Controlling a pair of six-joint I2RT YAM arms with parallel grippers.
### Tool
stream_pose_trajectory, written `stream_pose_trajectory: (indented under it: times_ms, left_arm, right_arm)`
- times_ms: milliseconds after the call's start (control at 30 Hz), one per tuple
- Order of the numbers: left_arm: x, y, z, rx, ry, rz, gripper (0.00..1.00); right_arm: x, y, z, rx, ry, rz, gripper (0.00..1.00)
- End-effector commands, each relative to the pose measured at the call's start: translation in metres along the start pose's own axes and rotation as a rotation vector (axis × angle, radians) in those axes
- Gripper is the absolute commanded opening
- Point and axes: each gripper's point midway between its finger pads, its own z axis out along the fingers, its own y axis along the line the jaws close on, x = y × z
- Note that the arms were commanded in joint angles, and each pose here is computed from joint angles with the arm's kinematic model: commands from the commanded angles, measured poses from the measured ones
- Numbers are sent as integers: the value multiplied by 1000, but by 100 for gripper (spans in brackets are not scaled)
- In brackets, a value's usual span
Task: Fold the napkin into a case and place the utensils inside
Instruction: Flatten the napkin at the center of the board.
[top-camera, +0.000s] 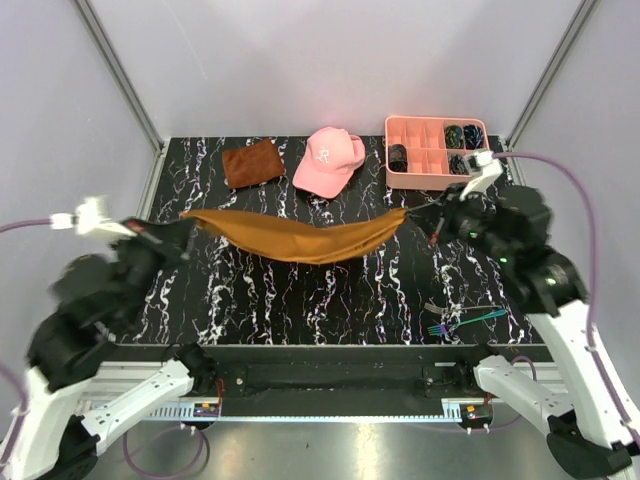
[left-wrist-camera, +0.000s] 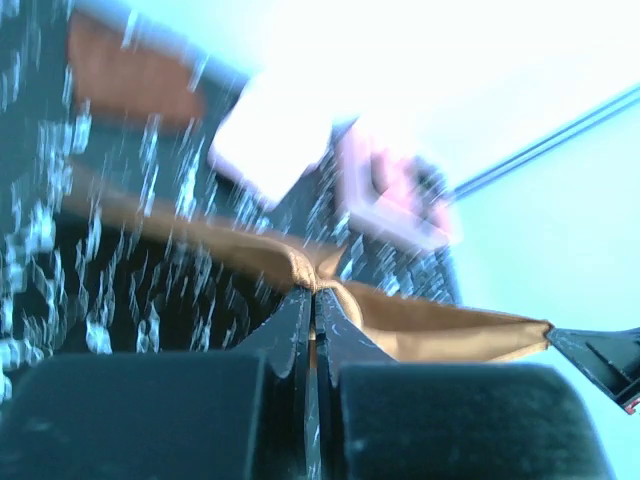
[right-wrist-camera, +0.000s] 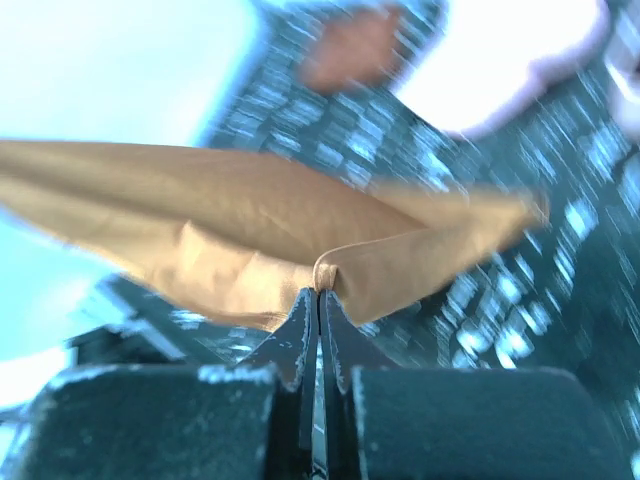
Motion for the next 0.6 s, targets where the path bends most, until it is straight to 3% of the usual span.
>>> stream_pose_trajectory:
  times_ms: [0,133,300,467,567]
  left_arm:
    - [-79,-37,-50,198,-199,137,0]
    - [-125,-70,-99,383,-299,143,0]
    - [-135,-82,-116,455,-314,149,0]
    - [-125,-67,-92,342,-289,123,0]
    - [-102,-46,-48,133,-212,120,0]
  right_arm:
    - [-44,80,-71,-318,-110,-150,0]
    - [-65,122,-129,-470,-223,-211,0]
    - [-85,143,-169,-526,-335,-190,0]
    - [-103,111,-152,-334,-404,-87,0]
    - [-101,69,-113,-119,-346,39,0]
